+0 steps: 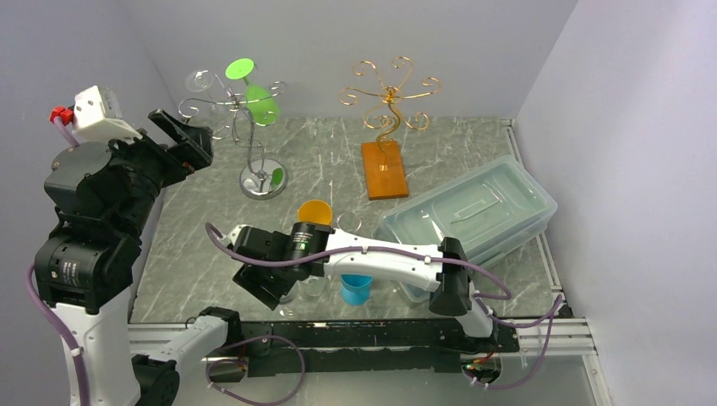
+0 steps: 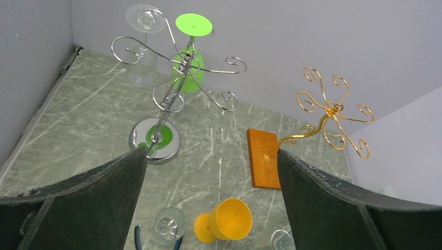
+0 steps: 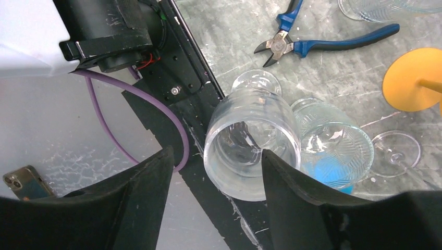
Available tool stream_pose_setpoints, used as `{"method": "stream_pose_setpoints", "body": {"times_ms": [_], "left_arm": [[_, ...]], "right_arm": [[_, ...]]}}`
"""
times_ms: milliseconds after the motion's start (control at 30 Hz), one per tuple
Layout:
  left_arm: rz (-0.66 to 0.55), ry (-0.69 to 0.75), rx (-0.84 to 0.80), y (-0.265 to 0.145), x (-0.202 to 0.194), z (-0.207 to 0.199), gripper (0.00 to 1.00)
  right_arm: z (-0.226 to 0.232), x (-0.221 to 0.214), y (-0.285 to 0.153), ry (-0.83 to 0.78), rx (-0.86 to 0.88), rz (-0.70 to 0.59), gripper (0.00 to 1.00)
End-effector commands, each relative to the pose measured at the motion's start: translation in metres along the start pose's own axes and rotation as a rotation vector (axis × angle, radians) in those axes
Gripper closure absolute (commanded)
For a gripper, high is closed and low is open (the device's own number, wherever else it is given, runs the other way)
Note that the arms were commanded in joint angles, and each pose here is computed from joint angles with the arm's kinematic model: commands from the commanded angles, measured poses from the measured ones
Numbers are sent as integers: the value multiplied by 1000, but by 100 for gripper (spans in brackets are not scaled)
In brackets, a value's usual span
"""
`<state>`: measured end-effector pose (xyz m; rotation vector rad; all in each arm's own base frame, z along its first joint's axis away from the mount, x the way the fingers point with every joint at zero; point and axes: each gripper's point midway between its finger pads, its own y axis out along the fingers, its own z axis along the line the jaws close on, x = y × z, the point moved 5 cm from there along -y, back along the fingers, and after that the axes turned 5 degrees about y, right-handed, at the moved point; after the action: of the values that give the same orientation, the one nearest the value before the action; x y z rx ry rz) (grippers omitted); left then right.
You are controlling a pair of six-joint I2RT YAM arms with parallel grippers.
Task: Take the wine glass off the wine glass rack
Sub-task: Place the wine glass at the center of the board, then pick up the wine glass from the wine rack.
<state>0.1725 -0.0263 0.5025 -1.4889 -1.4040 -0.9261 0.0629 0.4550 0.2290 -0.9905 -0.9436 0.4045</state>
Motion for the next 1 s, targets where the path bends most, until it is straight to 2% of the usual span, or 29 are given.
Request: {"method": "stream_pose_setpoints", "body": {"times_ms": [0, 167, 367, 433, 700, 967], "left_arm": [[-41, 14, 15, 5, 8, 1, 1], [-46, 24, 45, 13, 11, 2, 1], [-64, 62, 150, 35, 18, 11, 1], [-62, 77, 190, 50, 19, 12, 1], [-26, 156, 315, 123, 23, 15, 1], [26, 134, 359, 198, 29, 42, 1]], "right_arm": [[4, 14, -26, 12, 18, -91, 32], [7, 22, -54, 25, 59, -171, 21], [1, 36, -103, 47, 69, -331, 9], [-9, 39, -116, 71, 69, -374, 1], [-68, 40, -159, 208, 67, -503, 0], [-104, 19, -185, 299, 21, -580, 0]]}}
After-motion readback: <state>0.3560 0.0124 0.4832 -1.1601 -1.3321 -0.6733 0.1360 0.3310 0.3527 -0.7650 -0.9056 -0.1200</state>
